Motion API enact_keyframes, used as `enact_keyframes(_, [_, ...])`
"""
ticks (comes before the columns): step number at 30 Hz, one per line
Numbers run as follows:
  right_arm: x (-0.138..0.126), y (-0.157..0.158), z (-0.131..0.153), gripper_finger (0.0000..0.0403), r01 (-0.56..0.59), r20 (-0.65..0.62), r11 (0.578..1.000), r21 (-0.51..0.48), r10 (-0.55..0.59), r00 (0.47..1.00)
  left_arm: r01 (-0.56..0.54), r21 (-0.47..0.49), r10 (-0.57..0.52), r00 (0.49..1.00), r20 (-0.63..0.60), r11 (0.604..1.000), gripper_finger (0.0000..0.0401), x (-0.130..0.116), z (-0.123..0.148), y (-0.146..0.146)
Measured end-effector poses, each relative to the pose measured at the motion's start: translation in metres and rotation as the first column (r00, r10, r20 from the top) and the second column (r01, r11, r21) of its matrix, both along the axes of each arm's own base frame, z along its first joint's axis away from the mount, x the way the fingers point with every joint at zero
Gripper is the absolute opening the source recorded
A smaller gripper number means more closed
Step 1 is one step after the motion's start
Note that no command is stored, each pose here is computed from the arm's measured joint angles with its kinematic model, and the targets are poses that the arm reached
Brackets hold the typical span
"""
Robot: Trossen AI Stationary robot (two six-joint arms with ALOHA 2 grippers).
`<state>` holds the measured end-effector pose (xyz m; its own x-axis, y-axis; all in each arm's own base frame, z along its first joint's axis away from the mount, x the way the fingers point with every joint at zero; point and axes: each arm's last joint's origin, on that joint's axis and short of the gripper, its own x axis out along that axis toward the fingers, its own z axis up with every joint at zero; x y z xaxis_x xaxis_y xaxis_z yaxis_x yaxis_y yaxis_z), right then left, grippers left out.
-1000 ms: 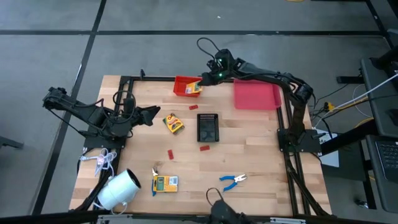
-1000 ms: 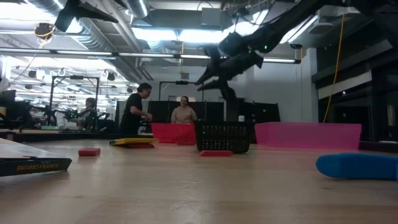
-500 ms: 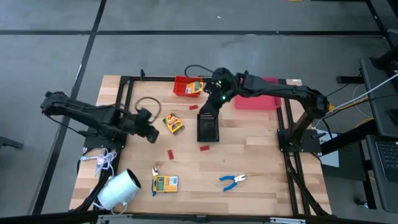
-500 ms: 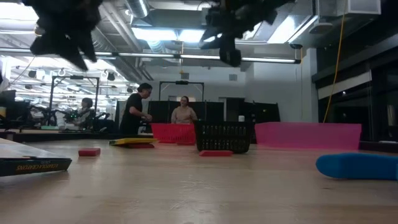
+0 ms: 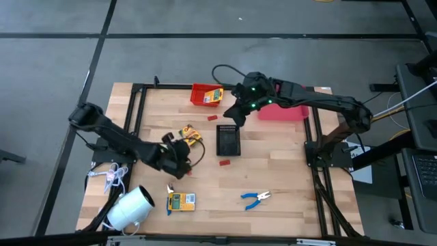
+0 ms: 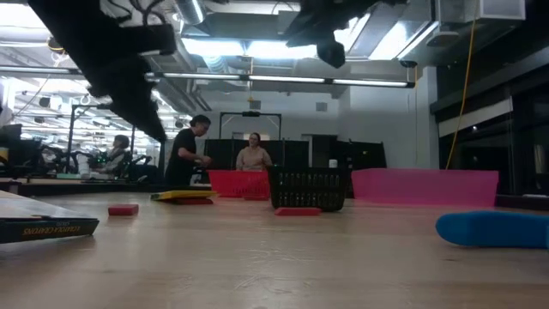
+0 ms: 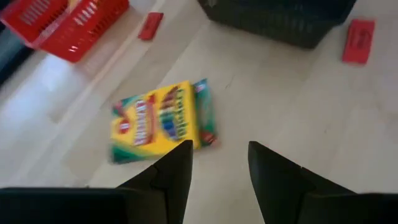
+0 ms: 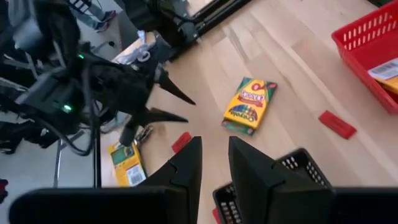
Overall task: Pick & Place School Supplies
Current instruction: Put the yellow crayon box into the red bin
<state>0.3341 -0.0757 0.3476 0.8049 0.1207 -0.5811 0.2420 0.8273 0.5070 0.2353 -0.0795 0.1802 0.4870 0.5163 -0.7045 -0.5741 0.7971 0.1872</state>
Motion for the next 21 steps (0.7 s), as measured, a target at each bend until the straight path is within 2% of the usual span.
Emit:
enact_keyframes(4, [-0.012, 0.008, 0.011, 0.0084, -0.005, -0.001, 0.999, -0.047, 0.005, 1.000, -0.028, 0.026, 0.028, 0.999, 0.026, 0.999, 0.0152, 0.018, -0.015, -0.007])
enact_keyframes(6, [-0.016, 0.012, 0.016, 0.0084, -0.015, 0.014, 0.998, -0.069, 0.016, 1.000, -0.039, 0.051, 0.039, 0.999, 0.003, 0.998, 0.0152, 0.025, -0.022, -0.007])
enact_keyframes(12, [-0.024, 0.018, 0.024, 0.0084, -0.046, 0.032, 0.994, -0.100, 0.050, 0.998, -0.044, 0.048, 0.048, 0.994, -0.094, 0.998, 0.0148, 0.048, -0.040, -0.004])
enact_keyframes(21, [-0.032, 0.027, 0.032, 0.0084, -0.079, 0.049, 0.990, -0.117, 0.085, 0.995, -0.102, 0.072, 0.112, 0.981, -0.156, 0.992, 0.0098, 0.064, -0.044, 0.024])
